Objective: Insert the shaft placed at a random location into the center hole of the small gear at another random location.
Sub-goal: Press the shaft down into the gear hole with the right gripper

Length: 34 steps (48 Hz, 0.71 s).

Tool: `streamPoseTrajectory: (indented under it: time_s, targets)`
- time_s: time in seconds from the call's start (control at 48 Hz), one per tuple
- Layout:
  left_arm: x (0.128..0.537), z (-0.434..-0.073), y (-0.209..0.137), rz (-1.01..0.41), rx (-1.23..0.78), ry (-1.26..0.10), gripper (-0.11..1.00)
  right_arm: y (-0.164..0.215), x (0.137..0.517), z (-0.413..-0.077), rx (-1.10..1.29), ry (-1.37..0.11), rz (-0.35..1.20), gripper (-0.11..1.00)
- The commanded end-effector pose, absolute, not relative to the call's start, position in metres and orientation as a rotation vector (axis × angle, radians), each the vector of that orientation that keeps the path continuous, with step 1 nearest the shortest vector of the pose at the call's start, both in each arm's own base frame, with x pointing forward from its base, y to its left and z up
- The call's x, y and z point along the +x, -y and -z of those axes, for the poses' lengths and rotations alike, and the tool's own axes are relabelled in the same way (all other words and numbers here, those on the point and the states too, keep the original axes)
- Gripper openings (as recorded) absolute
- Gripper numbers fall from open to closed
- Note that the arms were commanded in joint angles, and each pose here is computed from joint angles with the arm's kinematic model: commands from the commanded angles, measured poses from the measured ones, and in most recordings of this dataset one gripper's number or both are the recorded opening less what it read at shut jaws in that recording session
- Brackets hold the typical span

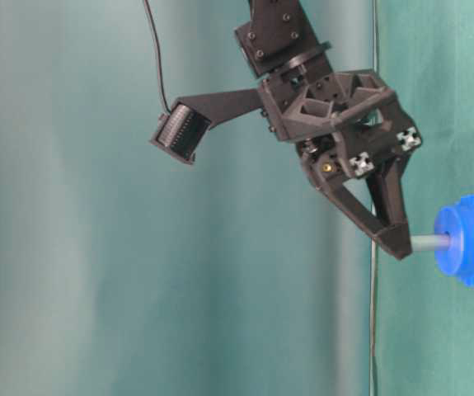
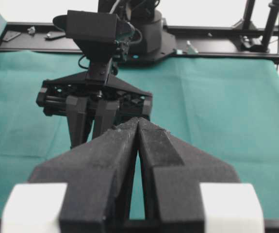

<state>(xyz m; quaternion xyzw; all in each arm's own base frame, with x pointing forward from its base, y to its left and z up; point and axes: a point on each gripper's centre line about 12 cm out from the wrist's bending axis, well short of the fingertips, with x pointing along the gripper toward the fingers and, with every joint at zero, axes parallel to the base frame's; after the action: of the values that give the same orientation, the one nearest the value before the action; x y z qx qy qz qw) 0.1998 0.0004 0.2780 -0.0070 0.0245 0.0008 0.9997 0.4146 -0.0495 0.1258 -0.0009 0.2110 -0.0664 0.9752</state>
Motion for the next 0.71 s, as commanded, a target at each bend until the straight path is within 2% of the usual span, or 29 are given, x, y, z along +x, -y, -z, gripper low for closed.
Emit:
streamPoseTrajectory:
  time_s: [0.0,0.687]
  targets:
    - [0.202,-0.284,-0.001,-0.002,-0.011,-0.035,0.00,0.049,0.420,-0.136,-0.012,-0.385,0.133,0.13]
    - [0.202,-0.283,-0.001,-0.003,-0.010,-0.041,0.00,0.048,0.422,-0.117,0.016,-0.426,0.135,0.13]
